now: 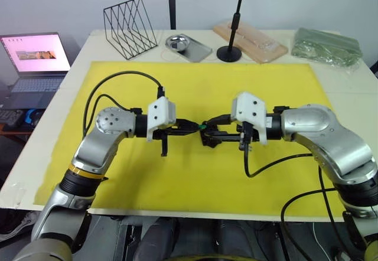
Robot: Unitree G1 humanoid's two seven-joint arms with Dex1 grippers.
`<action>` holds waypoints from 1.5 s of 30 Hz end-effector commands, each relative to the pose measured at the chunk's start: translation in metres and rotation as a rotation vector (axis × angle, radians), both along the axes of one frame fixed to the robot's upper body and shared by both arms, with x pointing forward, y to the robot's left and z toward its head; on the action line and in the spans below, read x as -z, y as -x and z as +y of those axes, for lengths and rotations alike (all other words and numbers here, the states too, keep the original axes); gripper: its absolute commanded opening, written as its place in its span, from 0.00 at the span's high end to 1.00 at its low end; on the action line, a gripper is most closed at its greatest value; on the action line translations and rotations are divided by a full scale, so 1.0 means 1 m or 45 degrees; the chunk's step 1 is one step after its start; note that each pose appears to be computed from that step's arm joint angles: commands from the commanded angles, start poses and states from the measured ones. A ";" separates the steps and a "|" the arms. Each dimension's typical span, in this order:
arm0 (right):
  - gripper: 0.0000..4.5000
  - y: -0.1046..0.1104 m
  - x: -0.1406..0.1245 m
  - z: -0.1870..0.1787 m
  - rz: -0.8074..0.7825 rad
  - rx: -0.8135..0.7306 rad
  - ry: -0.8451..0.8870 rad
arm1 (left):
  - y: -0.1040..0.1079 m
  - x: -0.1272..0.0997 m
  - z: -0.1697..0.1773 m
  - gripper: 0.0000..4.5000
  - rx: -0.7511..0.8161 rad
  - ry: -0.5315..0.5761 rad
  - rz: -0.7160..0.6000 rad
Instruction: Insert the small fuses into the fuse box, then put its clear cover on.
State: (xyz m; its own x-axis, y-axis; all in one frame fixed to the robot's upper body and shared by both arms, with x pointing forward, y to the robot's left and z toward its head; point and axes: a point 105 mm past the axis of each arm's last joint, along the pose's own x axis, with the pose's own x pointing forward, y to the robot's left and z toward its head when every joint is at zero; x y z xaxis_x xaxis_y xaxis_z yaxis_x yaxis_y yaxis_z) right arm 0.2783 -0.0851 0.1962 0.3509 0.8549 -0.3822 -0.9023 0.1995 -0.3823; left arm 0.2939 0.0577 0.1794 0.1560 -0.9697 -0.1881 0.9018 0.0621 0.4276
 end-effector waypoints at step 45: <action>1.00 -0.026 0.012 -0.023 0.058 -0.169 0.125 | 0.014 0.068 0.005 0.00 -0.299 0.314 0.120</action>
State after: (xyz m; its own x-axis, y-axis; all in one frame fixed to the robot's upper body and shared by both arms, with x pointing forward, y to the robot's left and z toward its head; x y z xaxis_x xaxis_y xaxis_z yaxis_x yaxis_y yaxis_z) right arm 0.3036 -0.1124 0.1748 0.2160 0.8450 -0.4892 -0.9495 0.0649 -0.3071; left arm 0.2794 0.0685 0.1106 0.3674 -0.9301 -0.0038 0.8965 0.3531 0.2676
